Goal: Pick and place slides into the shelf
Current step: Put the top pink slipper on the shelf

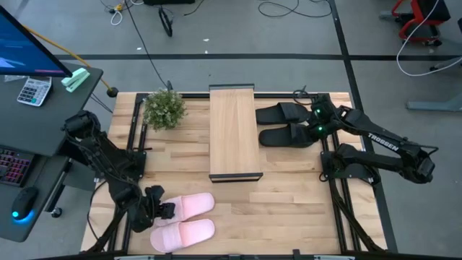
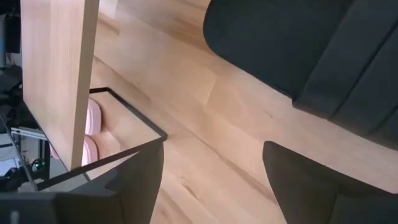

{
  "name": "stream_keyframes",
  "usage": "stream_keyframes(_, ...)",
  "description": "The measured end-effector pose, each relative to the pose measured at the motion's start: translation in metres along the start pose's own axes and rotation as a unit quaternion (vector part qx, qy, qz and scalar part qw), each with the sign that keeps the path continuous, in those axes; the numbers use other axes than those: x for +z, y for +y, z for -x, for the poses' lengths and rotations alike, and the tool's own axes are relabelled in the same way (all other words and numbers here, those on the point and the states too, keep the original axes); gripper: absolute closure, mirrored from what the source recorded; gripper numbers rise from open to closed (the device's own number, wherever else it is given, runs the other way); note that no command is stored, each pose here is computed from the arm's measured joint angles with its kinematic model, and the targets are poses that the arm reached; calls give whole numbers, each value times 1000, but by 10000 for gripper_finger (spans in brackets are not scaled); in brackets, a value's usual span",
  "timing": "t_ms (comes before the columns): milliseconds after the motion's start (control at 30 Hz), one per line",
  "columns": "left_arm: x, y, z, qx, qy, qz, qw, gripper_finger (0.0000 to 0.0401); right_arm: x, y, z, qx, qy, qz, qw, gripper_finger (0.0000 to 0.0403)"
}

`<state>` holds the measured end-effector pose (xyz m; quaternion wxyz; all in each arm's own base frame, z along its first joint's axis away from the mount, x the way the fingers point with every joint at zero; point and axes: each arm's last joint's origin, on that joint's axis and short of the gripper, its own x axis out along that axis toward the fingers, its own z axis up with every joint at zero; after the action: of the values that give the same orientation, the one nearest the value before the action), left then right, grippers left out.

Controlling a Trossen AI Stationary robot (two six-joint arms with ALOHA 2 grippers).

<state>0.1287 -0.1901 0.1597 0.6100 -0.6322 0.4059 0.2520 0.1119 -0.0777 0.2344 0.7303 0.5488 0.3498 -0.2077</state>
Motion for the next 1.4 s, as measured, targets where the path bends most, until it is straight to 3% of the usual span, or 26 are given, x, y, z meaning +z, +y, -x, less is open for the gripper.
stream_keyframes(367, -2, 1, 2, -29, -19, -9, 999, 193, -1, 2, -1, 2, 5, 0, 1000, 121)
stream_keyframes(733, 2, -3, 3, -96, -95, -40, 990, 208, 1, 3, -1, 11, -4, -20, 1000, 121)
stream_keyframes(867, 3, -3, 3, -106, -109, -52, 987, 250, 3, 5, -1, 18, -12, -21, 1000, 121)
stream_keyframes(1067, 4, -5, 4, -124, -129, -55, 982, 378, 6, 7, -1, 27, -28, -22, 999, 121)
stream_keyframes(1400, 1, -12, 15, -178, -128, -60, 974, 393, 7, 8, -1, 27, -38, -19, 999, 121)
